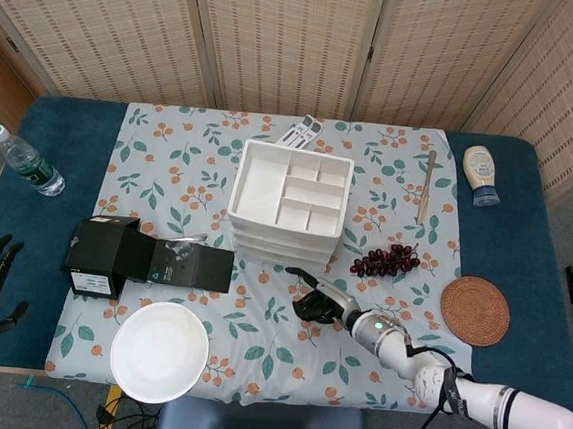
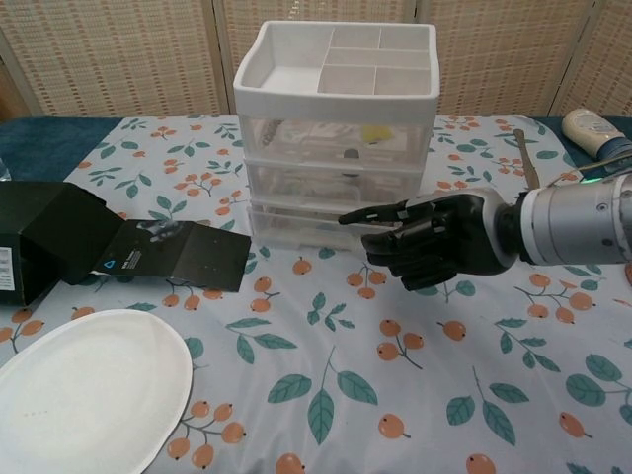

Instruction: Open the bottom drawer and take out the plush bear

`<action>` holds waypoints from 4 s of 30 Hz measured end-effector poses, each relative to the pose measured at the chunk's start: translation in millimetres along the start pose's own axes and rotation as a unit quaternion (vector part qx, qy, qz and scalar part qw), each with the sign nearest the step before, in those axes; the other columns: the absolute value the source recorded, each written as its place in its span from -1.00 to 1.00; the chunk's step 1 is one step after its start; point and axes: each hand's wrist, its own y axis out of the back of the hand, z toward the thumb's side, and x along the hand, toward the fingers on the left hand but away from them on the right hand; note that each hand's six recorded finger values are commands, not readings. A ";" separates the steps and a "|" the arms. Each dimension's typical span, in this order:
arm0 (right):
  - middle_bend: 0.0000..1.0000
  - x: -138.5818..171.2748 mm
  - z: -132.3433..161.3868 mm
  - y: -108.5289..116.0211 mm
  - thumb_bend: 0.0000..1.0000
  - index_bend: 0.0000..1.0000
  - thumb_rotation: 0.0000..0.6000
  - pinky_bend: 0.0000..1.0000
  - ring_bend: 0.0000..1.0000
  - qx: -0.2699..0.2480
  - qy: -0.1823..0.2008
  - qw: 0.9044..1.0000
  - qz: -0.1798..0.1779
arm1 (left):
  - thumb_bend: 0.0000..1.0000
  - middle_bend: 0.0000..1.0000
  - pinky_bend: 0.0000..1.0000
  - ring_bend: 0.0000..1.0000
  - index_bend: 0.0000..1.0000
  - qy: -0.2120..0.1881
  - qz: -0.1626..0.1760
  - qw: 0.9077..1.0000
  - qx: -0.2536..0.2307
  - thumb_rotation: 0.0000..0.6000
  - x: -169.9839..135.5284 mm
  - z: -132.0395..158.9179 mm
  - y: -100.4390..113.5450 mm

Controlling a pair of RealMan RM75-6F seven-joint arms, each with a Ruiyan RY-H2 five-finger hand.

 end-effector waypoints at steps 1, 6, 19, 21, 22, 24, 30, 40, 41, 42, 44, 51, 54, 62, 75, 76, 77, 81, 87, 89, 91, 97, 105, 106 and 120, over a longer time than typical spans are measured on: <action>0.74 0.8 -0.5 2.5 0.24 -1.00 1.00 1.00 1.00 0.010 0.000 1.000 -0.006 | -0.48 -0.86 -0.78 -0.76 -0.80 0.000 -0.001 1.000 0.000 1.00 0.0 0.3 -0.2; 0.73 1.9 -6.4 11.4 0.25 -1.00 1.00 1.00 1.00 0.045 -0.015 0.998 -0.028 | -0.48 -0.86 -0.78 -0.76 -0.80 -0.002 -0.001 1.000 0.000 1.00 0.7 2.3 -1.1; 0.73 -6.8 -9.1 25.3 0.25 -1.00 1.00 1.00 1.00 0.075 -0.040 0.995 -0.059 | -0.48 -0.86 -0.78 -0.76 -0.80 -0.001 -0.003 1.000 0.002 1.00 1.0 3.5 -0.9; 0.73 -8.7 -9.6 26.1 0.25 -1.00 1.00 1.00 1.00 0.078 -0.043 0.994 -0.059 | -0.48 -0.86 -0.78 -0.76 -0.80 -0.001 -0.004 1.000 0.003 1.00 1.4 4.2 -1.1; 0.73 -9.6 -9.8 26.1 0.25 -1.00 1.00 1.00 1.00 0.079 -0.045 0.994 -0.059 | -0.48 -0.86 -0.78 -0.76 -0.80 -0.001 -0.004 1.000 0.003 1.00 1.5 4.4 -1.1; 0.73 -11.9 -9.7 26.5 0.25 -1.00 1.00 1.00 1.00 0.082 -0.048 0.994 -0.057 | -0.48 -0.86 -0.78 -0.76 -0.80 -0.001 -0.004 1.000 0.003 1.00 1.7 4.5 -1.2; 0.73 -16.9 -10.6 26.4 0.26 -0.97 1.00 1.00 1.00 0.093 -0.056 0.993 -0.055 | -0.48 -0.86 -0.78 -0.76 -0.80 0.001 -0.004 1.000 0.004 1.00 1.1 3.6 -0.7; 0.73 -15.1 -15.1 26.6 0.26 -0.70 1.00 1.00 1.00 0.109 -0.070 0.990 -0.051 | -0.48 -0.86 -0.78 -0.76 -0.80 0.002 -0.004 1.000 0.004 1.00 0.4 3.6 0.4; 0.73 -13.9 -15.6 26.3 0.26 -0.68 1.00 1.00 1.00 0.110 -0.071 0.990 -0.050 | -0.48 -0.86 -0.78 -0.76 -0.80 0.002 -0.004 1.000 0.004 1.00 0.5 3.7 0.5; 0.73 -12.9 -16.2 26.2 0.26 -0.65 1.00 1.00 1.00 0.111 -0.071 0.990 -0.049 | -0.48 -0.86 -0.78 -0.76 -0.80 0.001 -0.004 1.000 0.004 1.00 0.5 4.0 0.6; 0.73 -10.5 -17.4 25.7 0.26 -0.62 1.00 1.00 1.00 0.115 -0.073 0.990 -0.047 | -0.48 -0.86 -0.78 -0.76 -0.80 0.000 -0.004 1.000 0.004 1.00 0.5 4.4 0.9; 0.73 -0.8 -21.4 23.1 0.26 -0.58 1.00 1.00 1.00 0.122 -0.080 0.989 -0.036 | -0.48 -0.86 -0.78 -0.76 -0.80 0.002 -0.003 1.000 0.005 1.00 -0.3 4.2 1.9; 0.73 3.5 -23.8 20.1 0.26 -0.58 1.00 1.00 1.00 0.125 -0.083 0.988 -0.028 | -0.48 -0.86 -0.78 -0.76 -0.80 0.002 -0.003 1.000 0.005 1.00 -0.5 4.7 1.9; 0.73 15.2 -26.2 12.0 0.26 -0.58 1.00 1.00 1.00 0.134 -0.086 0.987 -0.010 | -0.48 -0.86 -0.78 -0.76 -0.80 -0.001 -0.002 1.000 0.005 1.00 -0.3 6.5 2.8; 0.73 29.8 -31.7 1.5 0.26 -0.58 1.00 1.00 1.00 0.144 -0.090 0.985 0.010 | -0.48 -0.86 -0.79 -0.76 -0.80 -0.003 -0.002 1.000 0.006 1.00 -1.2 9.4 3.3; 0.73 30.5 -32.1 1.7 0.26 -0.58 1.00 1.00 1.00 0.145 -0.090 0.985 0.010 | -0.48 -0.86 -0.79 -0.76 -0.80 -0.003 -0.002 1.000 0.006 1.00 -1.2 9.6 3.3; 0.73 31.4 -32.7 2.2 0.26 -0.58 1.00 1.00 1.00 0.146 -0.090 0.985 0.009 | -0.48 -0.86 -0.79 -0.76 -0.80 -0.003 -0.002 1.000 0.006 1.00 -1.2 9.8 3.4; 0.72 34.2 -33.1 4.6 0.26 -0.80 1.00 1.00 1.00 0.148 -0.088 0.985 0.004 | -0.48 -0.86 -0.79 -0.76 -0.80 -0.003 -0.001 1.000 0.006 1.00 -1.2 10.5 4.2; 0.70 41.2 -29.2 8.8 0.26 -1.00 1.00 1.00 1.00 0.158 -0.072 0.985 -0.009 | -0.48 -0.86 -0.79 -0.76 -0.80 -0.007 0.000 1.000 0.006 1.00 -0.4 13.0 4.7; 0.70 44.3 -27.5 9.7 0.27 -1.00 1.00 1.00 1.00 0.164 -0.066 0.984 -0.013 | -0.48 -0.86 -0.79 -0.76 -0.80 -0.008 0.001 1.000 0.005 1.00 -0.1 13.8 5.2; 0.70 47.2 -25.3 10.0 0.27 -1.00 1.00 1.00 1.00 0.170 -0.060 0.983 -0.016 | -0.48 -0.86 -0.79 -0.76 -0.80 -0.008 0.002 1.000 0.006 1.00 0.0 14.2 5.7; 0.70 55.2 -12.0 11.7 0.26 -1.00 1.00 1.00 1.00 0.235 -0.035 0.971 -0.023 | -0.48 -0.86 -0.79 -0.76 -0.80 -0.009 0.004 1.000 0.006 1.00 0.3 14.3 7.1; 0.70 54.8 1.7 15.1 0.29 -1.00 1.00 1.00 1.00 0.344 -0.023 0.938 -0.039 | -0.48 -0.86 -0.79 -0.76 -0.80 -0.010 0.004 1.000 0.004 1.00 -0.8 13.6 6.8; 0.70 53.9 1.5 15.5 0.29 -1.00 1.00 1.00 1.00 0.340 -0.027 0.939 -0.039 | -0.48 -0.86 -0.79 -0.76 -0.80 -0.009 0.004 1.000 0.004 1.00 -1.1 12.9 6.7; 0.70 25.7 3.0 25.4 0.36 -1.00 1.00 1.00 1.00 0.210 -0.110 0.971 -0.038 | -0.48 -0.86 -0.80 -0.76 -0.80 -0.001 0.002 1.000 0.002 1.00 -3.2 5.1 4.0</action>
